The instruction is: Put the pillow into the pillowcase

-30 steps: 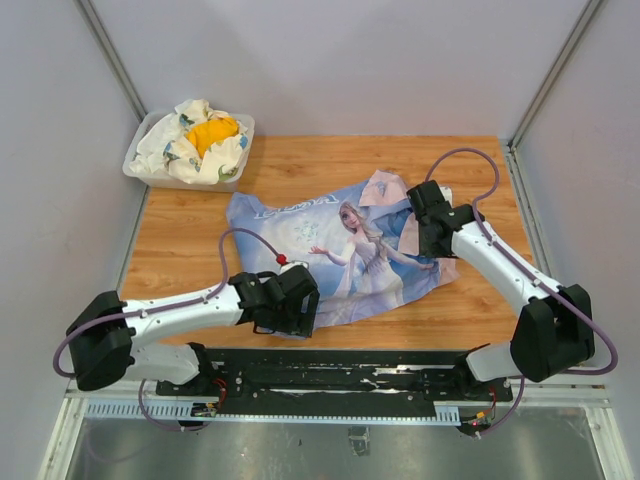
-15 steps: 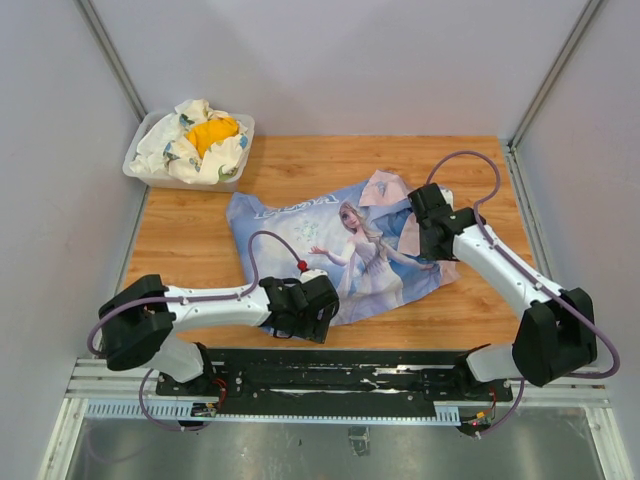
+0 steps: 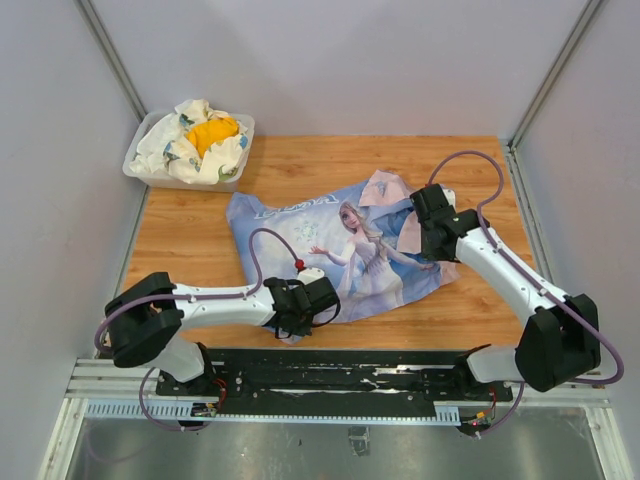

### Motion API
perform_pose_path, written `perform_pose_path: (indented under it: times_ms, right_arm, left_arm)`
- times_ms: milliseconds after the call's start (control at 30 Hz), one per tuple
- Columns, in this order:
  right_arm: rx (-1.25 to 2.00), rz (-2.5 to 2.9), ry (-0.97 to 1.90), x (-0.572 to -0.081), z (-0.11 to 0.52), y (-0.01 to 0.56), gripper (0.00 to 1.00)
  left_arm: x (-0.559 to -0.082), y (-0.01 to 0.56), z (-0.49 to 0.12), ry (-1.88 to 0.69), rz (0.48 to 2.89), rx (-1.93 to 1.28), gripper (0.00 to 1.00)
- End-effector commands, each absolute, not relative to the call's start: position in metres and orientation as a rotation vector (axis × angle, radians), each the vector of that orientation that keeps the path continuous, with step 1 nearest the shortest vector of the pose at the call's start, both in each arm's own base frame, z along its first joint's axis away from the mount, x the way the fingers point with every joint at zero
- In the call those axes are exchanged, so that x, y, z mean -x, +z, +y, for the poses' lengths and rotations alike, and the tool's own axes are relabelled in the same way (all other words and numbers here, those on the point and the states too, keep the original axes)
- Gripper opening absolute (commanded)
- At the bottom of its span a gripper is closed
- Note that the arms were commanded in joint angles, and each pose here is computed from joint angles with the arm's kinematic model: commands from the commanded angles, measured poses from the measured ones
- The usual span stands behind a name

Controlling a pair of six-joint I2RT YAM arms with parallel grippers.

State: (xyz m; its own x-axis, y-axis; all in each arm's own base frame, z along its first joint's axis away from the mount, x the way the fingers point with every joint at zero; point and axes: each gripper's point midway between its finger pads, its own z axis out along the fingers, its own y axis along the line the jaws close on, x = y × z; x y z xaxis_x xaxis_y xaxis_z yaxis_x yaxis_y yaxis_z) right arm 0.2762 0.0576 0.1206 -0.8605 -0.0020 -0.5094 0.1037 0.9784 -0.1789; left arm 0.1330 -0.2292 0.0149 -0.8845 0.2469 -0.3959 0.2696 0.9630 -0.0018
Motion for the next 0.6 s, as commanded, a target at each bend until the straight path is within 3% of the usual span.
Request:
perform_pose_path:
  times_ms: [0, 567]
  right_arm:
    - [-0.119, 2.587, -0.27, -0.271, 0.052, 0.126, 0.01]
    - [-0.163, 2.327, -0.036, -0.286, 0.066, 0.241, 0.01]
  left_arm:
    - [-0.138, 0.018, -0.23, -0.052, 2.693, -0.338, 0.01]
    - [-0.187, 0.187, -0.206, -0.042, 2.469, -0.237, 0.0]
